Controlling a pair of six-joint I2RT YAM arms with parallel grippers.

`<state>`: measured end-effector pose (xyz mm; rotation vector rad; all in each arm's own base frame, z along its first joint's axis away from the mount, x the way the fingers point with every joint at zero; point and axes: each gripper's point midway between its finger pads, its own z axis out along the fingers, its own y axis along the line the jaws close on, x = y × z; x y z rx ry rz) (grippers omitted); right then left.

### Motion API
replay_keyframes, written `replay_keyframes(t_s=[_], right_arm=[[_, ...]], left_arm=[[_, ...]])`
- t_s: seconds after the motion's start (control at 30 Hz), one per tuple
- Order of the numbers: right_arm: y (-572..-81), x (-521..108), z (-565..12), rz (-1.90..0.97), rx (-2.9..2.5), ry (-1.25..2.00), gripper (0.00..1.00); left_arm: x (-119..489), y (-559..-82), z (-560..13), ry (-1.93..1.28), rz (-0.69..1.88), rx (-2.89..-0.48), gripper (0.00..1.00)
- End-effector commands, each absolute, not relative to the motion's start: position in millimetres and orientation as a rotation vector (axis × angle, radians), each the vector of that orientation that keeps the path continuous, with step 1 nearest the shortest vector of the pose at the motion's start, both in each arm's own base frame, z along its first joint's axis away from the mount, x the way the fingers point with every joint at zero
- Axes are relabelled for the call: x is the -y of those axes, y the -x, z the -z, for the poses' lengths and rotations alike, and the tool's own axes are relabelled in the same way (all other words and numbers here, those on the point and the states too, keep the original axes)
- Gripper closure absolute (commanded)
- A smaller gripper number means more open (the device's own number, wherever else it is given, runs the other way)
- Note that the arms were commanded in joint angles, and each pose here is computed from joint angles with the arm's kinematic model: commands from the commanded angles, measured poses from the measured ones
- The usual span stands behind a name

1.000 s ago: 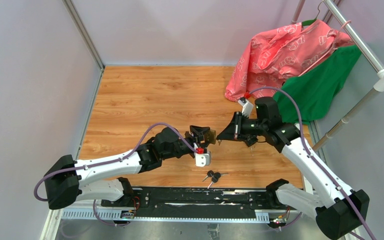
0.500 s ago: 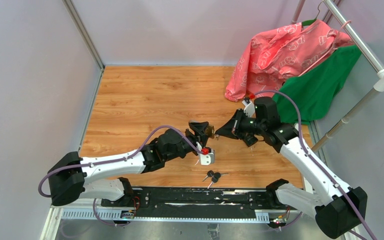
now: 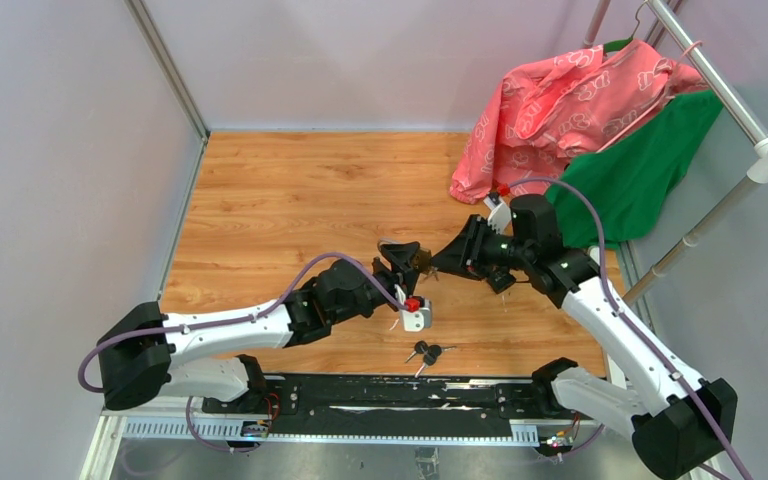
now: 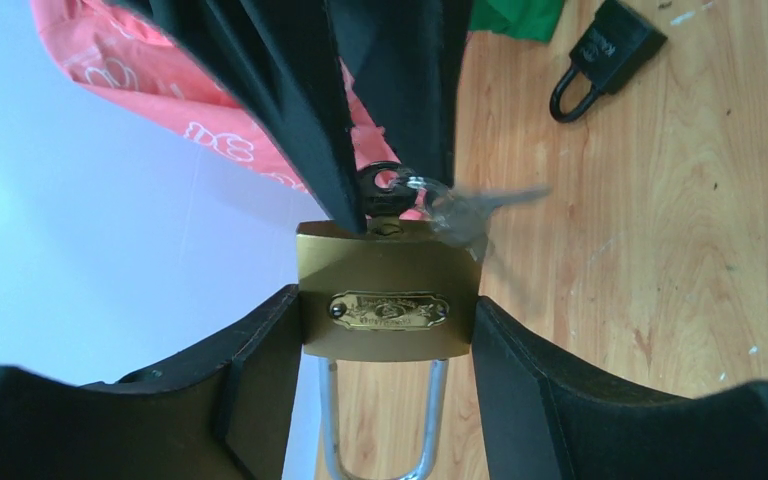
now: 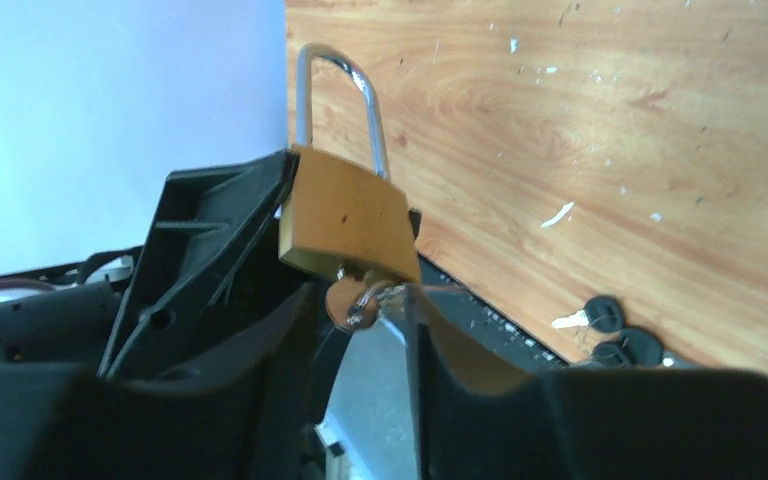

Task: Unlock with the key

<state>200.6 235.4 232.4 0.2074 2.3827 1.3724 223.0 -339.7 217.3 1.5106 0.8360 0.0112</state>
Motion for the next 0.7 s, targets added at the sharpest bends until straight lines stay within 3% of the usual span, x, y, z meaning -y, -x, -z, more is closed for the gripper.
replay_keyframes(t_s=[0.0,0.1,0.23,0.67], right_arm=[[-204,-224,-244,-1.225,-2.253,0.133,0.48],[-200,-217,-260,-1.144,-2.145,0.332,0.37],[-197,-205,-272,-1.029,-2.033,0.471,0.31],[-191,-204,-279,-0.986,-1.923,0.627,0.32]], left_arm=[[354,-211,-310,-1.284,0.053,-0.665,1.00],[362,-210,-292,-1.386,0.083,-0.720,1.00],[366,-214,-279,-1.412,0.110,-0.778,1.00],[375,-206,-282,-1.414,0.294,-0.827,1.00]])
